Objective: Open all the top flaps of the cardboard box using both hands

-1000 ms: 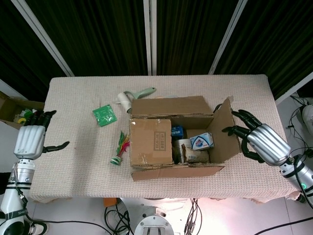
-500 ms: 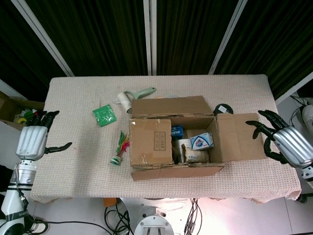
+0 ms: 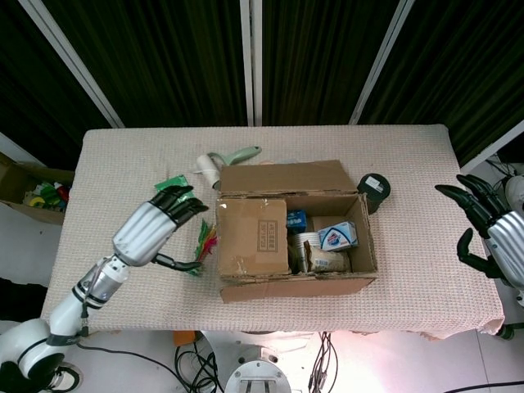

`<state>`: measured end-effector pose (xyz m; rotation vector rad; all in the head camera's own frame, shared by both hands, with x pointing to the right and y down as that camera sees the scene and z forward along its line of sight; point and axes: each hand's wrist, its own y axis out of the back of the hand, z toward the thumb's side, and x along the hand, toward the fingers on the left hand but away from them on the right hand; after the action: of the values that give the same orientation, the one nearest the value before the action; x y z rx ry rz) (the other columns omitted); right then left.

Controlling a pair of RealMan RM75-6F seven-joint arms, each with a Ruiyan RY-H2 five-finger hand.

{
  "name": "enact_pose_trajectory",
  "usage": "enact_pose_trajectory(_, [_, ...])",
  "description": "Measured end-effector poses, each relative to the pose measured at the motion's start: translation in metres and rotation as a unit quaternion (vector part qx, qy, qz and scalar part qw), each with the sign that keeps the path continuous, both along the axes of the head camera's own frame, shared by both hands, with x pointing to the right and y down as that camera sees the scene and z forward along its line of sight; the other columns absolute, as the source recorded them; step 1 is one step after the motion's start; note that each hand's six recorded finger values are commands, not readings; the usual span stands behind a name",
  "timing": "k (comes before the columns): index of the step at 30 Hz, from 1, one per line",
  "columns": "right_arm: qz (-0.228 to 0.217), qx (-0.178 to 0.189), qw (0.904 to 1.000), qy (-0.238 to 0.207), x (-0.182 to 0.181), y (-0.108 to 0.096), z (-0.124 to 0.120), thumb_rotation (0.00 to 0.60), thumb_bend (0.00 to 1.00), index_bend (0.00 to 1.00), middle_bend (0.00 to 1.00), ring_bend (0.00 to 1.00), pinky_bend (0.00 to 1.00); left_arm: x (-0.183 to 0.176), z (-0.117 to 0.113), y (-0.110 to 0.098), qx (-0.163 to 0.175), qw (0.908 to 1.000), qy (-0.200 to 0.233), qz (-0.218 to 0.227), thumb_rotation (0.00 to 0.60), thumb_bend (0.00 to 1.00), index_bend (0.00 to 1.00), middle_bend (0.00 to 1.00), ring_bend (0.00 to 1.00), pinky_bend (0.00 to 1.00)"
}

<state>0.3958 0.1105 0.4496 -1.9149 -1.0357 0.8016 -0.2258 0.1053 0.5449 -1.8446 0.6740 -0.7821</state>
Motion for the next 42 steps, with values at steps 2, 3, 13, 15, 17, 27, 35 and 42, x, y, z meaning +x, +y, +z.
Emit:
enact_pose_trajectory(2, [0.002, 0.002, 1.0, -0.003, -0.001, 0.003, -0.002, 0.6, 0.95, 0.08, 0.16, 0.0, 0.0, 0.034, 0.005, -0.003, -0.011, 0.9988, 0.019, 0.043, 0.0, 0.0, 0.3, 0.28, 0.1, 0.18])
enact_pose_trajectory(3, [0.004, 0.002, 1.0, -0.004, -0.001, 0.005, -0.003, 0.6, 0.96, 0.08, 0.16, 0.0, 0.0, 0.048, 0.008, -0.003, -0.017, 0.9977, 0.028, 0.06, 0.0, 0.0, 0.3, 0.28, 0.09, 0.18])
enact_pose_trajectory(13, [0.022, -0.006, 0.9997, 0.004, 0.008, 0.007, -0.004, 0.6, 0.97, 0.08, 0.16, 0.0, 0.0, 0.172, 0.042, 0.002, -0.067, 0.9775, 0.088, 0.179, 0.0, 0.0, 0.32, 0.29, 0.06, 0.17])
enact_pose_trajectory(15, [0.025, -0.009, 0.9996, 0.005, 0.011, 0.007, -0.001, 0.6, 0.97, 0.08, 0.16, 0.0, 0.0, 0.183, 0.048, 0.001, -0.072, 0.9757, 0.087, 0.188, 0.0, 0.0, 0.32, 0.29, 0.06, 0.17])
enact_pose_trajectory(17, [0.027, -0.012, 0.9995, 0.004, 0.013, 0.007, 0.001, 0.6, 0.97, 0.08, 0.16, 0.0, 0.0, 0.192, 0.055, -0.001, -0.077, 0.9747, 0.082, 0.193, 0.0, 0.0, 0.33, 0.3, 0.06, 0.17])
enact_pose_trajectory(27, [0.037, -0.023, 0.999, -0.007, 0.023, 0.003, 0.007, 0.6, 0.98, 0.08, 0.16, 0.0, 0.0, 0.193, 0.082, -0.003, -0.068, 0.9728, 0.014, 0.221, 0.0, 0.0, 0.39, 0.36, 0.05, 0.17])
enact_pose_trajectory(35, [0.037, -0.025, 0.999, -0.009, 0.024, 0.005, 0.009, 0.6, 0.97, 0.08, 0.16, 0.0, 0.0, 0.192, 0.082, 0.0, -0.033, 0.9677, -0.012, 0.25, 0.0, 0.0, 0.57, 0.46, 0.06, 0.16])
enact_pose_trajectory(42, [0.032, -0.022, 0.9992, -0.01, 0.02, 0.006, 0.008, 0.6, 0.97, 0.08, 0.16, 0.0, 0.0, 0.185, 0.082, -0.006, -0.013, 0.9643, -0.039, 0.262, 0.0, 0.0, 0.7, 0.49, 0.06, 0.16])
